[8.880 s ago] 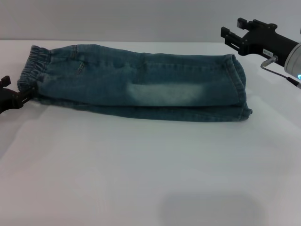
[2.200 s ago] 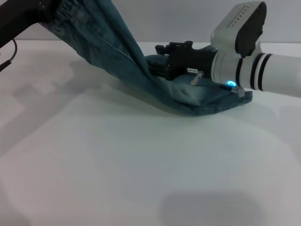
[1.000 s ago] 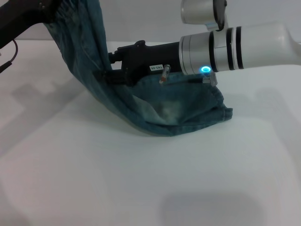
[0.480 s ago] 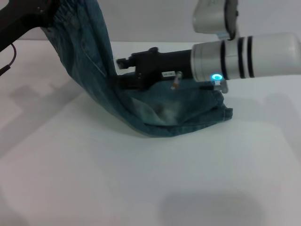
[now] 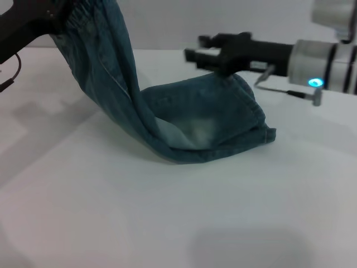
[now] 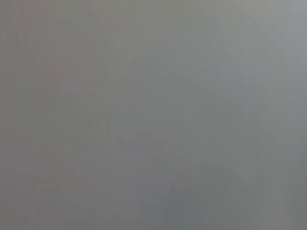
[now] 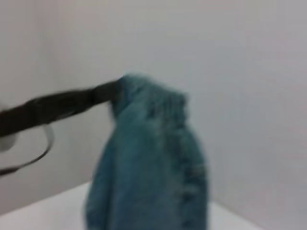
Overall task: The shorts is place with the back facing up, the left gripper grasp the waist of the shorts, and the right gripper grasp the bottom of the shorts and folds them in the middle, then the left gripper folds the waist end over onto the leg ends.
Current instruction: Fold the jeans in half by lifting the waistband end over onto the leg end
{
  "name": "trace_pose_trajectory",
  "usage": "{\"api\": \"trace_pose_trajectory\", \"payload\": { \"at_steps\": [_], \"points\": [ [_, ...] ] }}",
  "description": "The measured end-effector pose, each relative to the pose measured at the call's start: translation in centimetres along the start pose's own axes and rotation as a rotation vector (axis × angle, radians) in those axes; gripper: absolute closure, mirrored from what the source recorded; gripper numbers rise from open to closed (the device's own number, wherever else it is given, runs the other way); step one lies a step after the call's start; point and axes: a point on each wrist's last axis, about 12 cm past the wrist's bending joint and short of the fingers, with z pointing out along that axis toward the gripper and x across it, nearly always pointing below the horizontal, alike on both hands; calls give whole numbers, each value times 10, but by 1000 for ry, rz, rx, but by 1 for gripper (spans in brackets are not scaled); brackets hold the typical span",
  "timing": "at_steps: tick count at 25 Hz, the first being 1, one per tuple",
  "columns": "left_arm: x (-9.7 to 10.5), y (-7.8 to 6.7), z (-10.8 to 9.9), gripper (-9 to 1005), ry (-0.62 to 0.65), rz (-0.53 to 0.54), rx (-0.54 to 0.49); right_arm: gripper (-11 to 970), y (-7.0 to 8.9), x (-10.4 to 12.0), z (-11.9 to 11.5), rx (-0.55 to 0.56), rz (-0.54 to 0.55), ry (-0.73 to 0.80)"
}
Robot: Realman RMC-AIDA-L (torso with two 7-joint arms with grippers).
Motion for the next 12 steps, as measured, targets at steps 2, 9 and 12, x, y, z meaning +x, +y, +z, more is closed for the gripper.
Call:
{"api": "trace_pose_trajectory", "payload": {
  "at_steps": [2,9,12],
  "points": [
    [1,-2,2,957,6,-1,12,429,-8,1,-13,51,26,-38],
    [7,-18,14,958,40,-41,113,429,-33,13,-47,230,105,-106],
    [9,-23,21,958,44,-57,141,429,-39,19,-54,286,118,-101]
  ]
}}
